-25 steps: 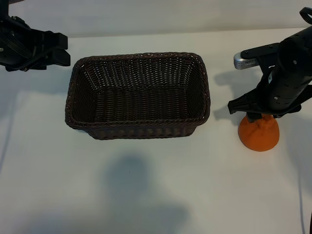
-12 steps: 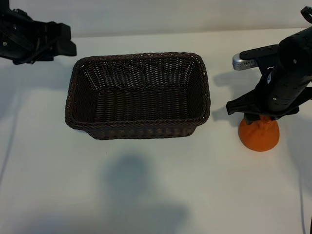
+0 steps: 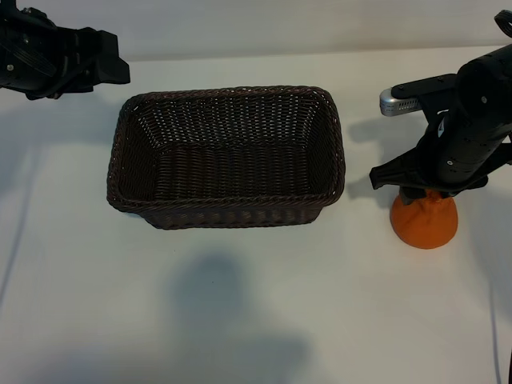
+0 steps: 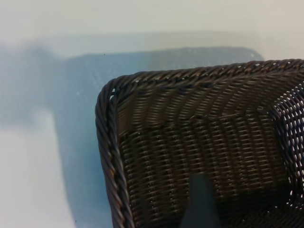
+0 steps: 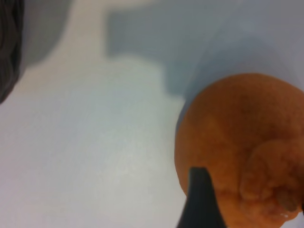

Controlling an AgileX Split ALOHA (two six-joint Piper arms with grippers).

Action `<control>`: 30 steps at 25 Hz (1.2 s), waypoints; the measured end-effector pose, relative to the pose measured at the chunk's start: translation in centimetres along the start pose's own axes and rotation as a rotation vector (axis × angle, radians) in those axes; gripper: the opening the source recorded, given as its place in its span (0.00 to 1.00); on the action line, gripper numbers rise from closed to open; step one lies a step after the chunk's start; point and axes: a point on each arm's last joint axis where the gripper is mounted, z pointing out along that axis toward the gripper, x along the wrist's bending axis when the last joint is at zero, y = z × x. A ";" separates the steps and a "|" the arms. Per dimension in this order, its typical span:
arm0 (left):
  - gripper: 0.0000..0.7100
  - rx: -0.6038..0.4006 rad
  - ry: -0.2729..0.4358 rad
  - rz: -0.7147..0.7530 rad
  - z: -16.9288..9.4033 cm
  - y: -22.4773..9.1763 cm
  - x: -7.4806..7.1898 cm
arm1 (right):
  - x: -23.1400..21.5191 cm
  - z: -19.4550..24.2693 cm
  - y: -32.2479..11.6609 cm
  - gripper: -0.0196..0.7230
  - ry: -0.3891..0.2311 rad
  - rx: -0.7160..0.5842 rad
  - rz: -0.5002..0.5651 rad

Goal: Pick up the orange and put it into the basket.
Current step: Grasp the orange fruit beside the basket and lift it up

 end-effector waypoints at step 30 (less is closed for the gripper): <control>0.77 0.007 -0.002 0.005 0.0 -0.1 0.0 | -0.2 2.6 0.0 0.64 -0.042 0.050 -0.043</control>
